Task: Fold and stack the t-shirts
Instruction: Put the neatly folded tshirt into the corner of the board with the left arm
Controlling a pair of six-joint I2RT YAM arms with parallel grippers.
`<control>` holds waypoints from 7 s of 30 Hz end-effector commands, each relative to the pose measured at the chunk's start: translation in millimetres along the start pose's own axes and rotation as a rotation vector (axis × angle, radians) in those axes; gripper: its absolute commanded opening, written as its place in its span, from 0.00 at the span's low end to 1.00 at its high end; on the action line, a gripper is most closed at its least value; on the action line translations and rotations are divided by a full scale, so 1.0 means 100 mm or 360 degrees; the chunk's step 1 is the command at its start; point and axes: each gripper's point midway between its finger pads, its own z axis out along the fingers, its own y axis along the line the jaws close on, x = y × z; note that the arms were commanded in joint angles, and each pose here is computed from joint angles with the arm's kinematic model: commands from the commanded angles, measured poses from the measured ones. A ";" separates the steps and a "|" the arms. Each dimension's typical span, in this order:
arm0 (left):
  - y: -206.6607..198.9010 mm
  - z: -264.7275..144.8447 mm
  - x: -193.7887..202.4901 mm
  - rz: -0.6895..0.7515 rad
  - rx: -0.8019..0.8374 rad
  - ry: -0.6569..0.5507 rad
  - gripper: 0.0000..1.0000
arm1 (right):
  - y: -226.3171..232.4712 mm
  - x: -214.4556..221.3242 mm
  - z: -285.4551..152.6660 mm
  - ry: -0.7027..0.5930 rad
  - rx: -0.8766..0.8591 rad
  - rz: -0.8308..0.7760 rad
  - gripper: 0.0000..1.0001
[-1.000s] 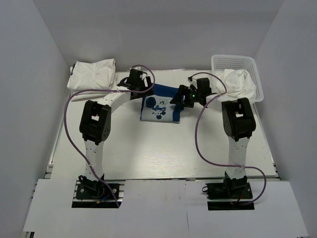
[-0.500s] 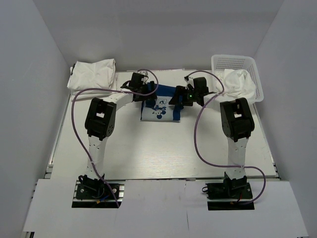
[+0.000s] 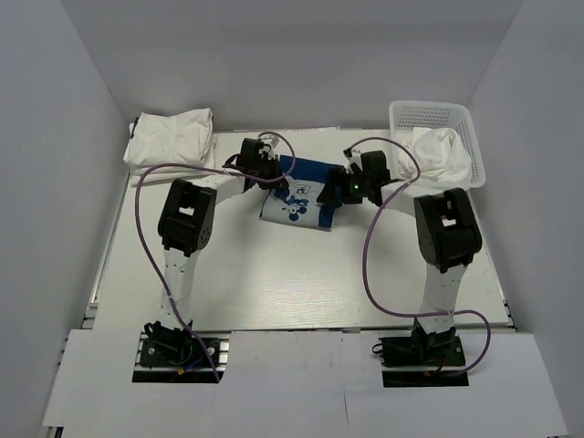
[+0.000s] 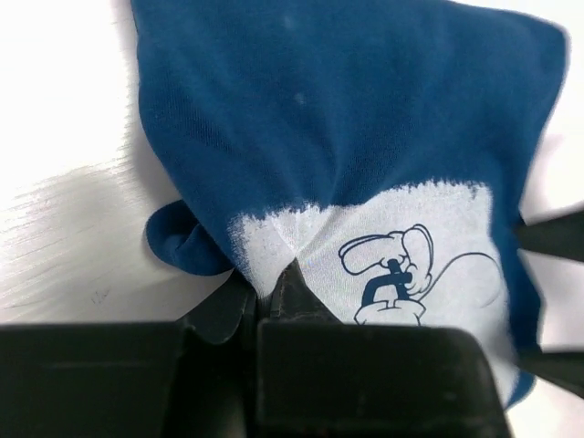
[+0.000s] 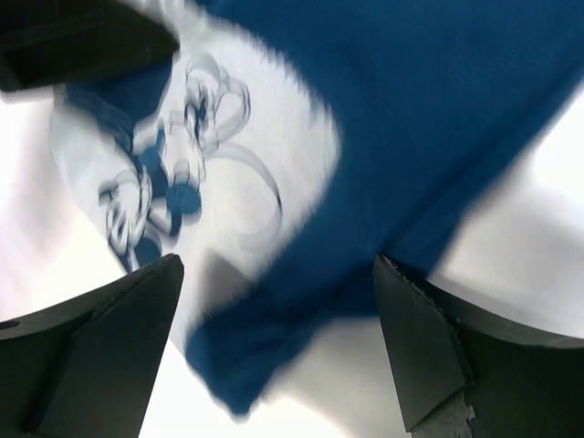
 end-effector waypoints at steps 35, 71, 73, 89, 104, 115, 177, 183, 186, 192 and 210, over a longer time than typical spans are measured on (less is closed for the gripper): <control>0.94 -2.71 -2.64 0.0917 -0.1193 -0.0698 0.00 | -0.13 -0.14 -0.83 -0.0316 0.0434 -0.0145 0.90; 3.31 -2.81 -2.50 0.0265 -0.1406 -0.0766 1.00 | -0.27 -0.13 -0.68 -0.0211 0.0509 -0.0128 0.90; 3.27 -2.89 -2.57 0.0251 -0.1420 -0.0815 1.00 | -0.25 -0.13 -0.67 -0.0207 0.0495 -0.0128 0.90; 1.98 -2.24 -2.68 0.0433 -0.0897 -0.0749 1.00 | -0.22 -0.05 -0.66 -0.0170 0.0454 -0.0125 0.90; 2.27 -1.74 -2.08 0.0339 -0.1053 -0.0465 0.89 | -0.23 0.00 -0.64 -0.0134 0.0448 -0.0123 0.90; 2.20 -1.68 -2.03 0.0356 -0.1102 -0.0429 0.00 | -0.22 0.01 -0.64 -0.0133 0.0441 -0.0116 0.90; 3.45 -2.54 -1.79 -0.0029 -0.0942 -0.0490 1.00 | -0.34 0.20 -0.37 0.0113 0.0442 -0.0032 0.90; 3.65 -2.48 -1.69 -0.0062 -0.0988 -0.0496 1.00 | -0.31 0.20 -0.35 0.0112 0.0436 -0.0030 0.90; 3.64 -2.41 -1.73 -0.0081 -0.0933 -0.0524 0.90 | -0.27 0.18 -0.32 0.0105 0.0406 -0.0033 0.90; 3.53 -2.43 -1.95 -0.0035 -0.0849 -0.0640 0.84 | -0.25 0.18 -0.28 0.0113 0.0408 -0.0034 0.90; 3.51 -2.25 -2.10 -0.0002 -0.0685 -0.0777 0.08 | -0.26 0.20 -0.17 0.0152 0.0418 -0.0019 0.90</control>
